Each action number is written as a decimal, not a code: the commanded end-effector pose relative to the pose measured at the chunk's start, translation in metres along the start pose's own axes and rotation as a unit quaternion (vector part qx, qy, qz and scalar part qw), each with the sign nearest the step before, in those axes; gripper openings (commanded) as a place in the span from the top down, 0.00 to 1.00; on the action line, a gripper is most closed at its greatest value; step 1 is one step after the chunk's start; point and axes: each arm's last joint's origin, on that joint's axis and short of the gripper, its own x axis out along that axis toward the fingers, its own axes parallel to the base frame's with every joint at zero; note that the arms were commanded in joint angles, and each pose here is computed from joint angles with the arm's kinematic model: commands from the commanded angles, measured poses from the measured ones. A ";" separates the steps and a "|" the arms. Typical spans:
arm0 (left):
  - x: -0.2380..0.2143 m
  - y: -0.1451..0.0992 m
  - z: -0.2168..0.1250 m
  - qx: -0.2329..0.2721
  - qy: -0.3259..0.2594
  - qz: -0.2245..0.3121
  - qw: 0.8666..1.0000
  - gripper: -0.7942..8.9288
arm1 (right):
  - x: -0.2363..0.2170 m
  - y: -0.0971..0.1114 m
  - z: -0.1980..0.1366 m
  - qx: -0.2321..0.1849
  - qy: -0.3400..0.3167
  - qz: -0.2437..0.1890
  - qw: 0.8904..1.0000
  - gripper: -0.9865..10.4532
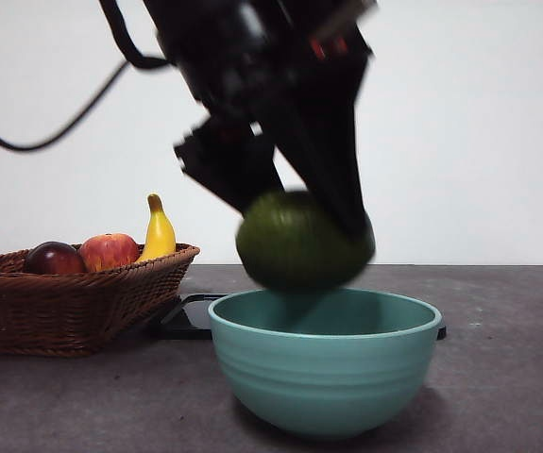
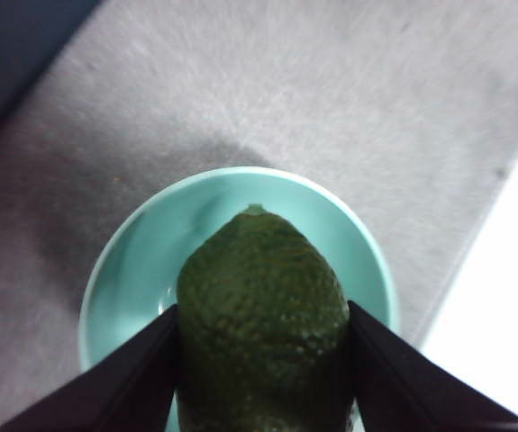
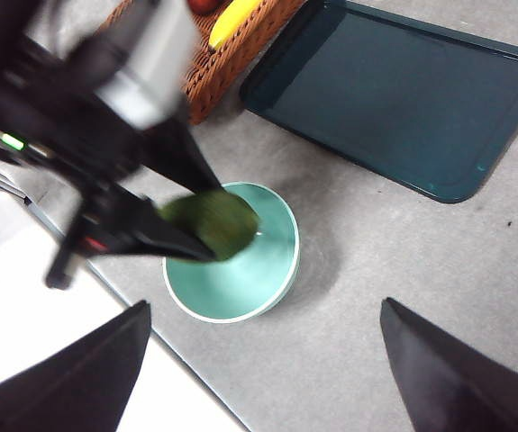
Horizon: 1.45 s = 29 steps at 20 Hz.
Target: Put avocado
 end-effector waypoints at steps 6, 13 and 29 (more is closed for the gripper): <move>0.043 -0.003 0.005 0.026 0.024 0.015 0.999 0.70 | -0.002 0.002 0.004 -0.002 -0.007 0.002 1.000 0.56; 0.057 -0.002 0.002 0.024 0.045 0.015 0.999 0.69 | -0.002 0.002 0.004 -0.003 -0.007 0.002 1.000 0.56; -0.004 0.001 0.009 0.005 -0.034 0.022 0.999 0.53 | -0.002 0.002 0.004 -0.003 -0.007 0.002 1.000 0.56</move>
